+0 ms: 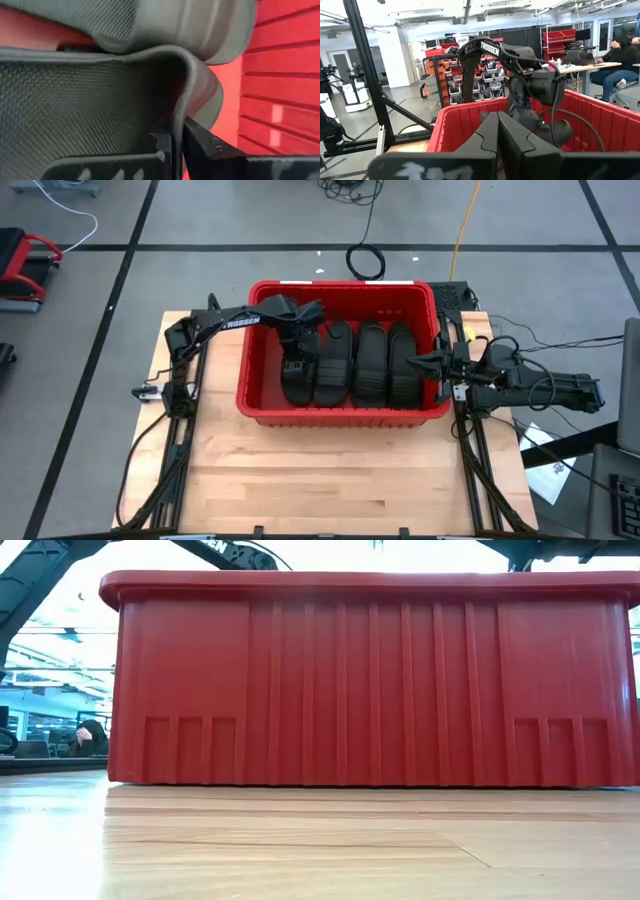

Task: Pick and place slides into bin
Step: Put the black slides into the red bin, then return to Home Position

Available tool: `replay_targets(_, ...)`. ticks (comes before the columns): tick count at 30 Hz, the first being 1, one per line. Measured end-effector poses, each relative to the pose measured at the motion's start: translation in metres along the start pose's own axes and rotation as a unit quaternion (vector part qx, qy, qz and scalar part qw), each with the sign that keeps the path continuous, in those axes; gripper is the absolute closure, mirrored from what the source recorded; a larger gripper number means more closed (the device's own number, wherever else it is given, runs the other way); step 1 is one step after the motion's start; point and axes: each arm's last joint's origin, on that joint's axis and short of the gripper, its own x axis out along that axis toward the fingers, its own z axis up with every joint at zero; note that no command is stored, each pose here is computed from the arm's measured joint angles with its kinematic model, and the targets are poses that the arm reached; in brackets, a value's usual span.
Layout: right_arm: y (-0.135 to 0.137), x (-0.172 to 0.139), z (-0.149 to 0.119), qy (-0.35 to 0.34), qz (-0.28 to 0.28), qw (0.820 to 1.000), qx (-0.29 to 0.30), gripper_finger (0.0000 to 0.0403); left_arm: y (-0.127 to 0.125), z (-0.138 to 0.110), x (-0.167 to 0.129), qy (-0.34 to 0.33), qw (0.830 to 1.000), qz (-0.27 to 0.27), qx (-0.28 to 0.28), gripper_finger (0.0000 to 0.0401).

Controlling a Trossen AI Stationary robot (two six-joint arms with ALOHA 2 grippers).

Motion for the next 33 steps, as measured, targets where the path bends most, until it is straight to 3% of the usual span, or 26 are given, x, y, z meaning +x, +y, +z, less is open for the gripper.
replay_targets(5,0.0,0.0,0.0,0.0,0.0,1.0,0.0,0.0403,-0.002,0.007,-0.014,-0.014,1.0,0.011,0.009,0.0346)
replay_targets(16,0.0,0.0,0.0,0.0,0.0,1.0,0.006,0.0403,-0.002,0.006,-0.016,-0.01,1.0,0.018,-0.007,0.0171)
replay_targets(22,0.0,0.0,0.0,0.0,0.0,1.0,0.006,0.0403,-0.002,0.004,-0.016,0.008,0.999,0.032,-0.026,0.0098)
replay_targets(28,0.0,0.0,0.0,0.0,0.0,1.0,0.005,0.0403,-0.012,0.0,-0.033,-0.005,0.999,0.036,-0.022,0.0057)
replay_targets(33,0.0,-0.001,0.0,-0.002,0.0,1.0,0.004,0.0403,-0.031,-0.004,-0.069,-0.074,0.995,0.068,0.02,0.0048)
